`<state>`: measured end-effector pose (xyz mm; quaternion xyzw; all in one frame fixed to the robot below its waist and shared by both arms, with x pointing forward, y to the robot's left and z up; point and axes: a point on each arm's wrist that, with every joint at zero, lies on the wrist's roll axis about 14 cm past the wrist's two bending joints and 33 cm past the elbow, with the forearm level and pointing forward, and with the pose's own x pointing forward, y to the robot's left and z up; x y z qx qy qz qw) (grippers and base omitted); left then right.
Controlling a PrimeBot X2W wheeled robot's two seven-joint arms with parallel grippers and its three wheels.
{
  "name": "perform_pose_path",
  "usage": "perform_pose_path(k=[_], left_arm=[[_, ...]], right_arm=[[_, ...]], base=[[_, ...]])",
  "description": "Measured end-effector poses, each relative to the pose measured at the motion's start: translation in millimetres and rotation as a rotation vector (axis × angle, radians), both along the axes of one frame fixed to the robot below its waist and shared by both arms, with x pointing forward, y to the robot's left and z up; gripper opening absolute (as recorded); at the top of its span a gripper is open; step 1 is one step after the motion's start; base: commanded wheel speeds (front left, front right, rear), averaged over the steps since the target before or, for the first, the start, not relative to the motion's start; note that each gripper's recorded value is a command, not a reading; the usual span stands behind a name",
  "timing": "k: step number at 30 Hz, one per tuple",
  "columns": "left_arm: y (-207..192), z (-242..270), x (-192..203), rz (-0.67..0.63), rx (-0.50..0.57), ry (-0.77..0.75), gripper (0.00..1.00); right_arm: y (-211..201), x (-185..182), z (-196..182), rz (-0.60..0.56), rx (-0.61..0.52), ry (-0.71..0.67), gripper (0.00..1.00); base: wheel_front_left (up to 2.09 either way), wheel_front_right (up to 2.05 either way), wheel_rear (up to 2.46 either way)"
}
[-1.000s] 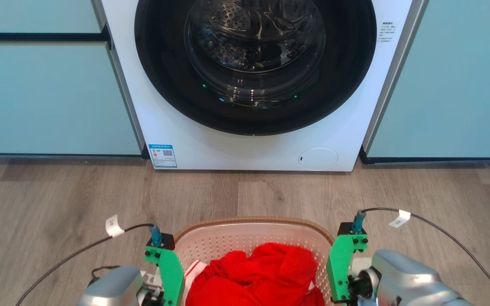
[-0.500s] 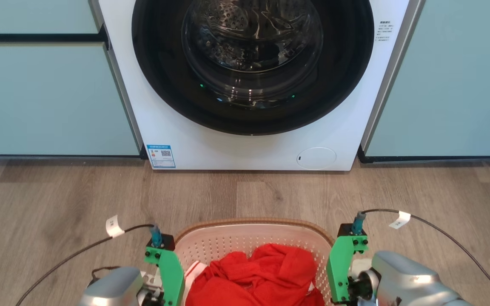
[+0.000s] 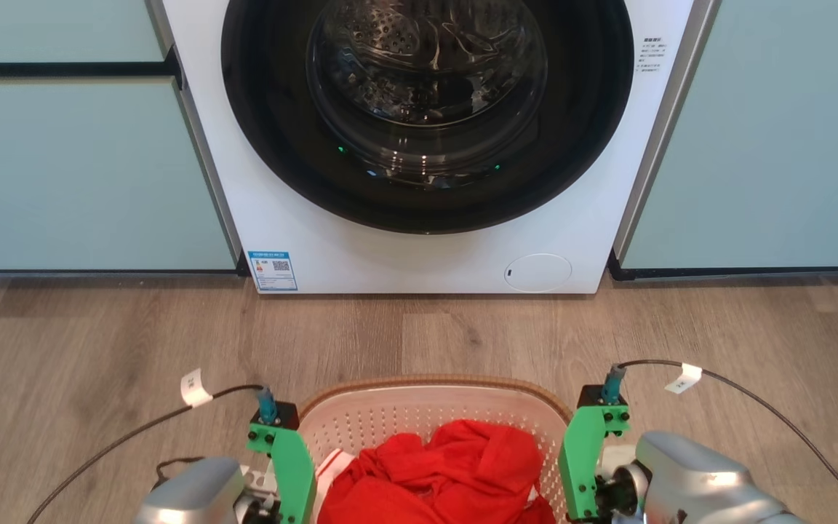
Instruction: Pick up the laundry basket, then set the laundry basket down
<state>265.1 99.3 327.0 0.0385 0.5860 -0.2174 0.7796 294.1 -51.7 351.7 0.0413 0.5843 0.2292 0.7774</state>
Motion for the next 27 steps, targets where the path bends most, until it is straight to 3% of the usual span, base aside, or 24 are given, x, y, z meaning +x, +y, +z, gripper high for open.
perform_pose_path(k=[27], left_arm=[[-1.3, 0.7, -0.1, -0.001, -0.003, 0.003, 0.00]], right_arm=[[-2.0, -2.1, -0.8, -0.007, -0.001, 0.005, 0.00]], base=[[0.00, 0.00, 0.00]])
